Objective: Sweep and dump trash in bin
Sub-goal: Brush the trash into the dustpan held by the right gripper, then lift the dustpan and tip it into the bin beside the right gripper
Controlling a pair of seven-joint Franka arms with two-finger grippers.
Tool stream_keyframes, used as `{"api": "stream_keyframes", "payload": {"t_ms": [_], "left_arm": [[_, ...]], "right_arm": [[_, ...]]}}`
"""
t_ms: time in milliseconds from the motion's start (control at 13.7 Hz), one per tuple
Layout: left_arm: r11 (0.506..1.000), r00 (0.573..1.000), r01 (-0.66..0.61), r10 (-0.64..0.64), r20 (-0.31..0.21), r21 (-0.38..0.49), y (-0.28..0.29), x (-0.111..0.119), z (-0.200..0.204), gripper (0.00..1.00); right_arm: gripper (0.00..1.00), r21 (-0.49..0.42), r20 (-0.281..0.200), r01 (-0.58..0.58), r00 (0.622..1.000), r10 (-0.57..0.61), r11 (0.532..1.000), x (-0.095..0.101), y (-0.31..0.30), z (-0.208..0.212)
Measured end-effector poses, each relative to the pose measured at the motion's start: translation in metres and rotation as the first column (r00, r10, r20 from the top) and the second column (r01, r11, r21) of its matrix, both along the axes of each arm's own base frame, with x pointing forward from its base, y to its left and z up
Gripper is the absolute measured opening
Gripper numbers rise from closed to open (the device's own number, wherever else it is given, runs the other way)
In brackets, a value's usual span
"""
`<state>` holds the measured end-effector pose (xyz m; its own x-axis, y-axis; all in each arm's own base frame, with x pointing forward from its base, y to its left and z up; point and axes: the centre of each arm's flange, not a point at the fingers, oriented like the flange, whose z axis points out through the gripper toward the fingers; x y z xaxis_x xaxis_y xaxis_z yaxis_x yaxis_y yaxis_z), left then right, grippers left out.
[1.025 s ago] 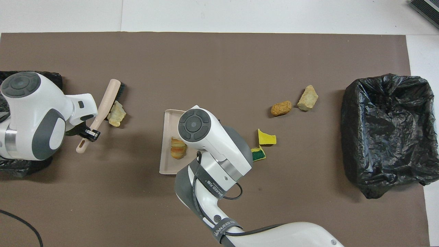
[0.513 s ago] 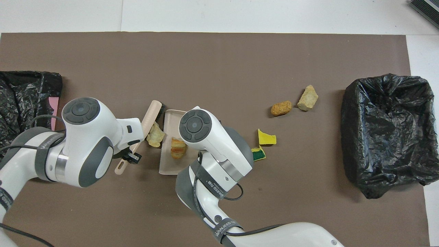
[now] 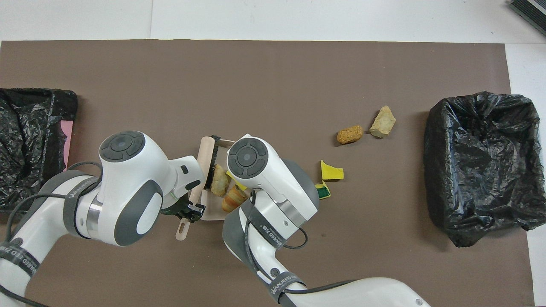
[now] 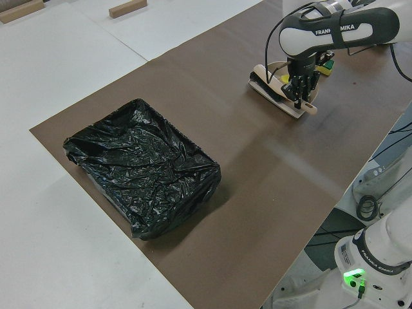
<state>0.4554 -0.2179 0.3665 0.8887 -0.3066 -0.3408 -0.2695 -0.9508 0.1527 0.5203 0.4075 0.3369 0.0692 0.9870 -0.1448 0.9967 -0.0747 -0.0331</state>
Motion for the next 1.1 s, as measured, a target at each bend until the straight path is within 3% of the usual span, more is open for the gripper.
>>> {"api": "stream_keyframes", "payload": {"t_ms": [366,586,805,1098], "left_arm": [[0.996,0.996,-0.083,0.084,-0.024,0.013,0.025,0.003,0.045,0.27],[0.978,0.980,-0.195,0.197,-0.021,0.078,0.043,-0.005,0.051,0.27],[0.962,0.969,-0.242,0.247,-0.028,0.124,0.038,-0.032,0.035,0.27],[0.954,0.967,-0.253,0.252,0.025,0.160,0.005,-0.104,0.012,0.27]], "right_arm": [[0.33,0.000,-0.002,0.003,1.000,-0.003,1.000,0.002,-0.004,0.000],[0.33,0.000,-0.010,0.008,1.000,-0.008,1.000,0.016,-0.026,0.006],[0.33,0.014,-0.008,-0.003,1.000,0.003,1.000,0.037,-0.060,0.022],[0.33,0.042,-0.021,0.032,0.999,-0.032,0.999,0.057,-0.112,0.058]]}}
